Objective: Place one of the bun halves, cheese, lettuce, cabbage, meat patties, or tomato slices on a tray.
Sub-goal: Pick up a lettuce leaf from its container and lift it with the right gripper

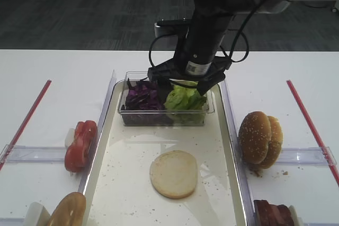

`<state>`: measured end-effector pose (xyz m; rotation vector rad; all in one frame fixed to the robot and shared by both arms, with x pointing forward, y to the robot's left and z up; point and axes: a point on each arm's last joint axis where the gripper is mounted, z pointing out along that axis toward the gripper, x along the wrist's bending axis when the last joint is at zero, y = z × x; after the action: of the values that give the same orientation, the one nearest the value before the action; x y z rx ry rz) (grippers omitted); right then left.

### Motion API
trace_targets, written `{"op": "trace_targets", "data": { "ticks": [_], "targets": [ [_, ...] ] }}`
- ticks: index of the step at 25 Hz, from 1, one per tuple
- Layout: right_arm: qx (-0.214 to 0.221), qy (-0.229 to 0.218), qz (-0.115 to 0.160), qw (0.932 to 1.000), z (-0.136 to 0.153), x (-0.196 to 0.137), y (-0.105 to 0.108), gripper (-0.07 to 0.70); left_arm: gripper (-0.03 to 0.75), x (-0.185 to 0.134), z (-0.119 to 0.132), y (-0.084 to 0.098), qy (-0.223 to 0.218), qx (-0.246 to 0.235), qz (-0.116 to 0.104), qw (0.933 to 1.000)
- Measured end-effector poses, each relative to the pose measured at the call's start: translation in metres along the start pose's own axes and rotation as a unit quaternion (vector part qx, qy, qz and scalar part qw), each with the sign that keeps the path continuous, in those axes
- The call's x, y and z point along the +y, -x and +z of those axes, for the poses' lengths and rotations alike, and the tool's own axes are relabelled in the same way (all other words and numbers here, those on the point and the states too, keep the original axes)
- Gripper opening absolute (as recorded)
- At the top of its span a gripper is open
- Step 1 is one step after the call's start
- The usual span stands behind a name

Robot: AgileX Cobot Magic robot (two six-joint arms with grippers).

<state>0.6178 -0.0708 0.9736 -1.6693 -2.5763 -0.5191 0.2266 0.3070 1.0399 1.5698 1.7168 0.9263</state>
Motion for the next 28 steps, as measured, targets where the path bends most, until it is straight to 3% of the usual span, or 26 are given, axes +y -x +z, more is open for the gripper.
{"op": "trace_targets", "data": {
  "ticks": [6,17,28],
  "targets": [
    [-0.025,0.006,-0.017,0.9995,0.006,0.002,0.005,0.643,0.491,0.0,0.0,0.0,0.0,0.0,0.0,1.0],
    [-0.031,0.001,-0.017,0.9994,0.026,0.002,0.009,0.614,0.491,0.0,0.0,0.0,0.0,0.0,0.0,1.0],
    [-0.049,0.002,-0.022,0.9986,0.026,0.003,0.013,0.475,0.491,0.0,0.0,0.0,0.0,0.0,0.0,1.0]
  ]
}}
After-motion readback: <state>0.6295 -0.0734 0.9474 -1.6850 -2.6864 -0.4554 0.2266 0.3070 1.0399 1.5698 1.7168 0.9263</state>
